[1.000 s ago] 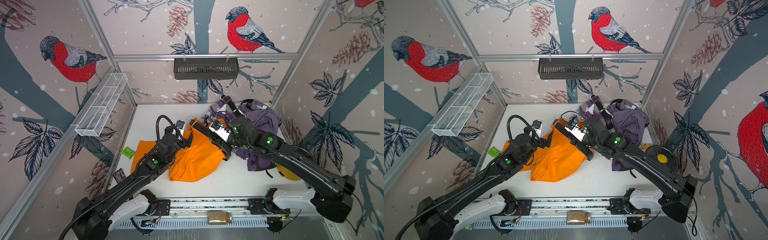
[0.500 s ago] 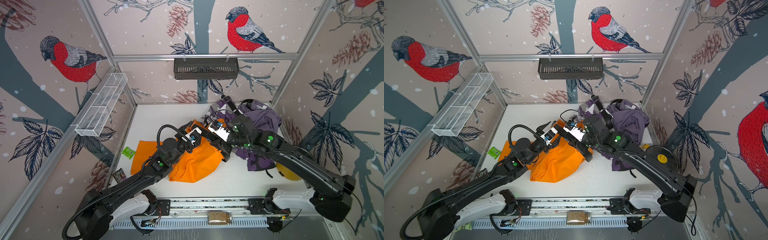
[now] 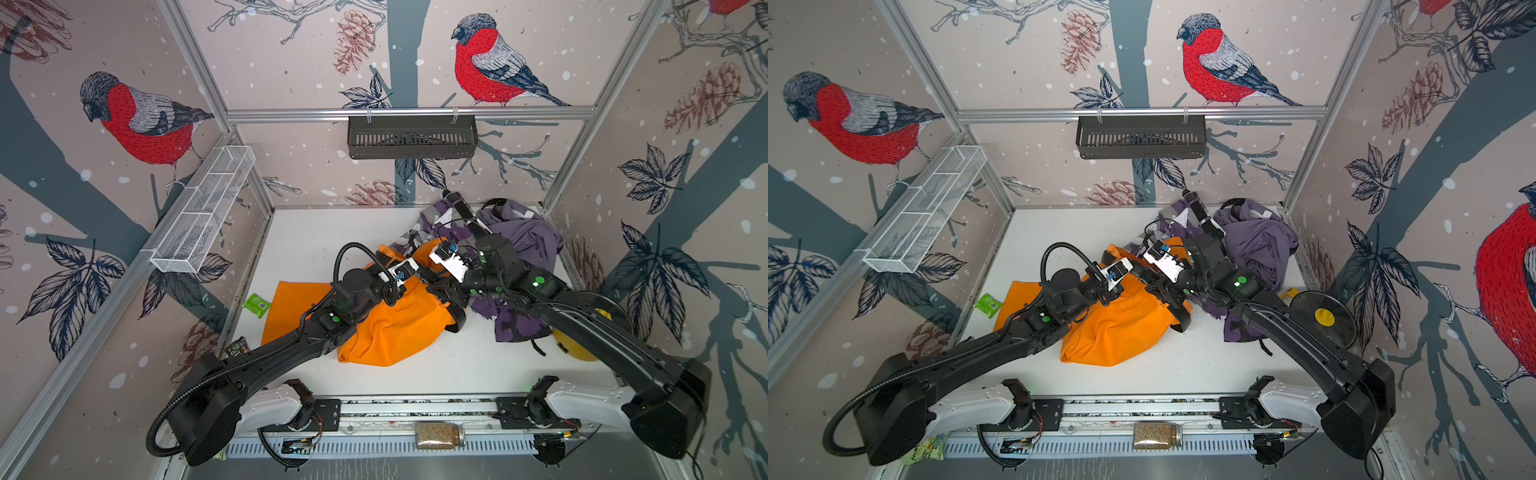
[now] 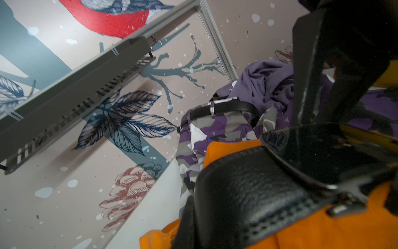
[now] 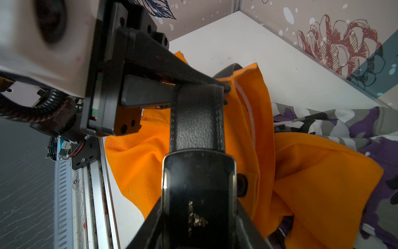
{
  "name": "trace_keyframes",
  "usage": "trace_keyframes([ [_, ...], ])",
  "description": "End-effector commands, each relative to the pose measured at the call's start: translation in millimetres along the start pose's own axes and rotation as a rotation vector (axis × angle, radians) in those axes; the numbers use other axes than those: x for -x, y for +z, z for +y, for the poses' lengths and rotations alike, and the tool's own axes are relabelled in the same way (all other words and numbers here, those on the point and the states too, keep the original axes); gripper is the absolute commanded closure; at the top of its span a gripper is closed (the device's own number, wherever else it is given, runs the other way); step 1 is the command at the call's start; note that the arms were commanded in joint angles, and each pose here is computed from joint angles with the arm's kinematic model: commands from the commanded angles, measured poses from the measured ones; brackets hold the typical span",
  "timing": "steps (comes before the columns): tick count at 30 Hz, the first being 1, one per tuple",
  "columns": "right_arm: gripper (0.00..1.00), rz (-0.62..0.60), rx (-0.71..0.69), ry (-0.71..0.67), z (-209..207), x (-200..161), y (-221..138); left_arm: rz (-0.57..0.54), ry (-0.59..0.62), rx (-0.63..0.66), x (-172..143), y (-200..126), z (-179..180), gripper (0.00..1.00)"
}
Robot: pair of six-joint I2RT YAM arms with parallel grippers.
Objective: Remove the belt from the trousers
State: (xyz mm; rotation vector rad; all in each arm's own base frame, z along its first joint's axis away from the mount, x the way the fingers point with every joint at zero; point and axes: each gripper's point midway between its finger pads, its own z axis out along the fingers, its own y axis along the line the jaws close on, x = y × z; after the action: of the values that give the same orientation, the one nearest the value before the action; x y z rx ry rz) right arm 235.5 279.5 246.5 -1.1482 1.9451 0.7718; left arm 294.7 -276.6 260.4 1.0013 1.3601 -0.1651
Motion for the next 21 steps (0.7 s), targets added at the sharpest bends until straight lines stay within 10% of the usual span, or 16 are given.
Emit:
trace_keyframes([
  [1, 0.96, 0.089, -0.099, 0.142, -30, -38, 16, 0.184, -0.112, 0.017, -41, -9, -7, 0.96],
  [11, 0.92, 0.295, -0.203, 0.281, -70, -124, 70, 0.556, -0.303, -0.042, -118, -17, -58, 1.0],
  [17, 0.26, 0.15, -0.243, 0.08, -50, -90, 62, 0.517, -0.369, -0.01, -110, -22, -62, 1.0],
  [21, 0.08, 0.108, -0.238, 0.033, -39, -81, 58, 0.517, -0.402, 0.004, -111, -27, -63, 1.0],
])
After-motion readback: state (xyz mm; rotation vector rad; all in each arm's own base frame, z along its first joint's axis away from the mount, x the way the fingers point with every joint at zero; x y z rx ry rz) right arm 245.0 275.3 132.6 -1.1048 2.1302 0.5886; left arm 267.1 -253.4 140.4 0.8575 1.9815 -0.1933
